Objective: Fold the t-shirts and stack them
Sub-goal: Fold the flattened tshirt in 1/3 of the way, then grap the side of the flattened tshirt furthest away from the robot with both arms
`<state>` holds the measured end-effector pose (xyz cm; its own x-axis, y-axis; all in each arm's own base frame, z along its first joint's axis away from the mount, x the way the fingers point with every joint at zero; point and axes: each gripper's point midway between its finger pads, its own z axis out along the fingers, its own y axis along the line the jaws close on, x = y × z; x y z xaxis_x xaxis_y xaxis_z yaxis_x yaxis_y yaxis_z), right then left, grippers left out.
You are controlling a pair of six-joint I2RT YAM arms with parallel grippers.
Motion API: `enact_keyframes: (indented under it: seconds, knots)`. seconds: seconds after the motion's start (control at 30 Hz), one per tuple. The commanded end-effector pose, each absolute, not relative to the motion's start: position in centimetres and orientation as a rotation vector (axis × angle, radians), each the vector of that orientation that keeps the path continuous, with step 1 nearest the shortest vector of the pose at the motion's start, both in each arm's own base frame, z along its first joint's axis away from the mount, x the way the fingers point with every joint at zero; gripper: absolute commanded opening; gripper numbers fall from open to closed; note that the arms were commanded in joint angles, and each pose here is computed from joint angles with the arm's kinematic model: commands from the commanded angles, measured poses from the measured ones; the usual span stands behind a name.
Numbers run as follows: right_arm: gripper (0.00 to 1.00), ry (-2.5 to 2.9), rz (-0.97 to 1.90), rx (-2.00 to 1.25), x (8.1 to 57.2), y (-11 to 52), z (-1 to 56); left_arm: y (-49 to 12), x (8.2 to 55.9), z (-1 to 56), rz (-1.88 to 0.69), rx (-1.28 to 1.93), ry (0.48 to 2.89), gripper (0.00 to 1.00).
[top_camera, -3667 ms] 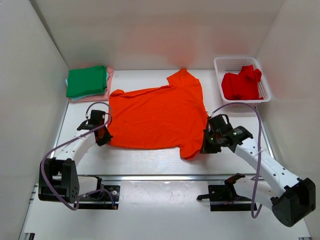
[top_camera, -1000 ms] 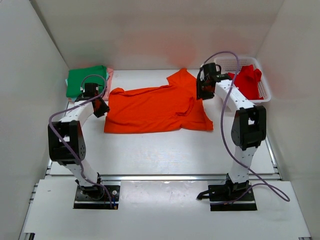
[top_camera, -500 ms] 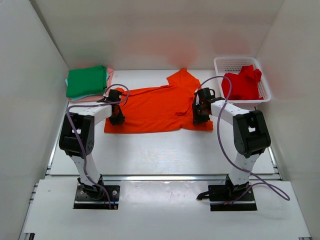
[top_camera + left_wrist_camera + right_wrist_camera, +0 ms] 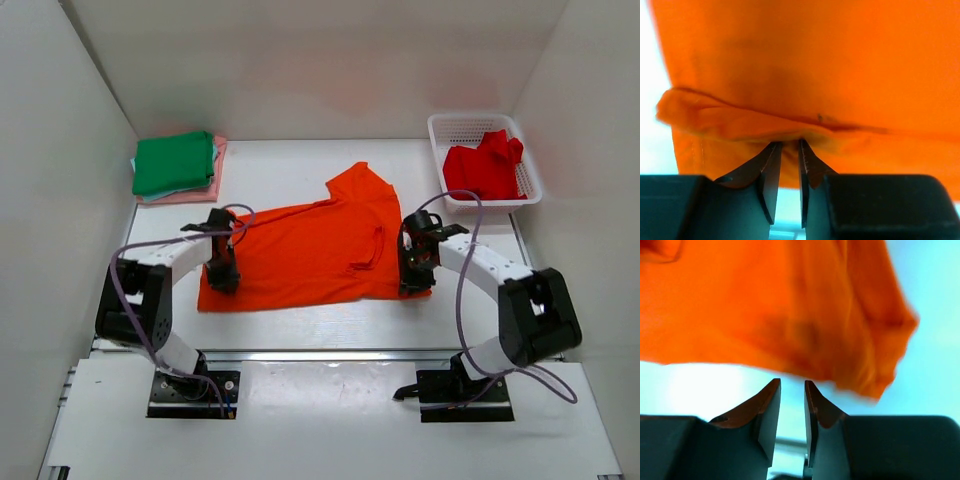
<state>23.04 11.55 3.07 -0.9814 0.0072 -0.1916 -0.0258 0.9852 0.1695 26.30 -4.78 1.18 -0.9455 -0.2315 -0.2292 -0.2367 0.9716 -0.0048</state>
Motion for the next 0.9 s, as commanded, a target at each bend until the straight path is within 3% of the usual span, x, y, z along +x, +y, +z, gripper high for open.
enact_keyframes:
  seconds: [0.0,0.2,0.3,0.43,0.63,0.87]
  knots:
    - [0.24,2.875,0.270,0.015,22.3,11.6,7.1,-7.2,20.3,3.3,-0.070,-0.190,3.022,0.32]
    - [0.22,2.691,0.372,-0.018,25.8,12.9,12.4,-8.9,25.2,10.8,-0.309,-0.356,2.718,0.37]
    - [0.24,2.591,0.365,-0.082,29.9,13.8,14.6,-7.6,28.7,12.5,-0.243,-0.403,2.635,0.41]
    - [0.28,2.501,0.391,-0.072,36.1,14.5,16.2,-5.7,33.1,10.8,-0.123,-0.525,2.627,0.40]
    - [0.30,2.426,0.378,-0.080,46.4,14.9,17.1,-2.1,39.4,9.9,-0.020,-0.753,2.518,0.49]
    - [0.30,2.440,0.391,-0.091,51.1,14.6,15.2,-0.4,43.1,8.8,-0.049,-0.900,2.452,0.48]
